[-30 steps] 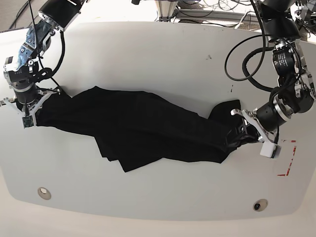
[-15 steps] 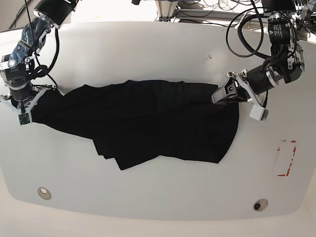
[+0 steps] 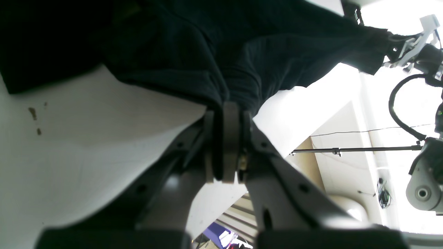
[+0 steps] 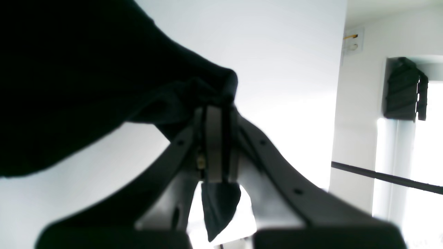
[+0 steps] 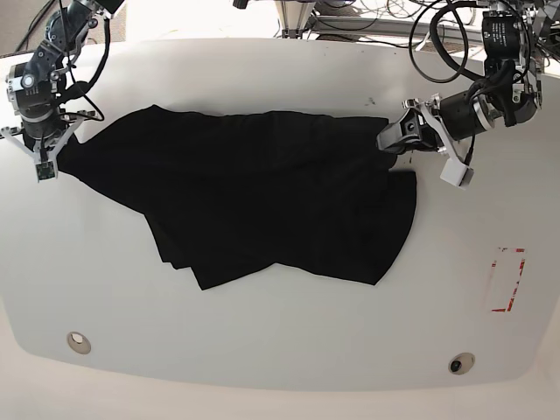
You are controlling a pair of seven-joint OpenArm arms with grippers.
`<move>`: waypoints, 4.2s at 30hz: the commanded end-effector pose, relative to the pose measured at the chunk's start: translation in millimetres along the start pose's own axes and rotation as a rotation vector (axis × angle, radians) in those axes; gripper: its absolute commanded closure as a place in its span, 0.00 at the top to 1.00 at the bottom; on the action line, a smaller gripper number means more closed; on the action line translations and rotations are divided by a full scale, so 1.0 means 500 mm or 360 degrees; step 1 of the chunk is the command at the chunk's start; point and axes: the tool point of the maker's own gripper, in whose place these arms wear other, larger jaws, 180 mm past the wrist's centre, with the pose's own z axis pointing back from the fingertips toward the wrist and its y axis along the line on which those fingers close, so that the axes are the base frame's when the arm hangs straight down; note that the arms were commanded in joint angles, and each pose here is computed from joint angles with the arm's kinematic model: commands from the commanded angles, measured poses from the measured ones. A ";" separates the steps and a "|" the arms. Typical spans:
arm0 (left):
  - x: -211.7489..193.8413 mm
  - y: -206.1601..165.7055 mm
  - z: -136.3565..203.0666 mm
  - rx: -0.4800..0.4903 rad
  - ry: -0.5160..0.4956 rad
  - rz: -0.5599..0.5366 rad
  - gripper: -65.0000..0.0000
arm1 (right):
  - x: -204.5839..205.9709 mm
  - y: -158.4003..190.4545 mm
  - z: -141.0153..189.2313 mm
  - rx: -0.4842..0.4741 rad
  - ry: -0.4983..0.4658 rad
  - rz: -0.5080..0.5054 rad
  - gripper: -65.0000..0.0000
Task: Layout the t-shirt on the table in an organized manner, then fold the t-shirt properly
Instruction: 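Lay the stretched t-shirt back onto the table with both grippers, then release the t-shirt with the right gripper and move it along the hem, then grasp the t-shirt edge with the right gripper and drag it outward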
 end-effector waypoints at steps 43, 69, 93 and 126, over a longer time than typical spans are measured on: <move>0.084 0.140 -0.102 0.0342 -0.0042 -0.0009 0.04 | 0.132 0.147 -0.039 0.0313 -0.0444 -0.0140 1.00; 0.113 0.106 -0.087 0.0307 -0.0114 -0.0095 0.92 | 0.026 0.388 0.049 0.0731 -0.0290 -0.0223 1.00; 0.224 0.130 0.022 0.0355 -0.0329 -0.0187 0.92 | 0.007 0.577 0.126 0.1158 -0.0264 -0.0022 0.88; 0.226 0.145 0.036 0.0417 -0.0314 -0.0214 0.92 | -0.013 0.623 0.091 0.1268 -0.0248 -0.0067 0.57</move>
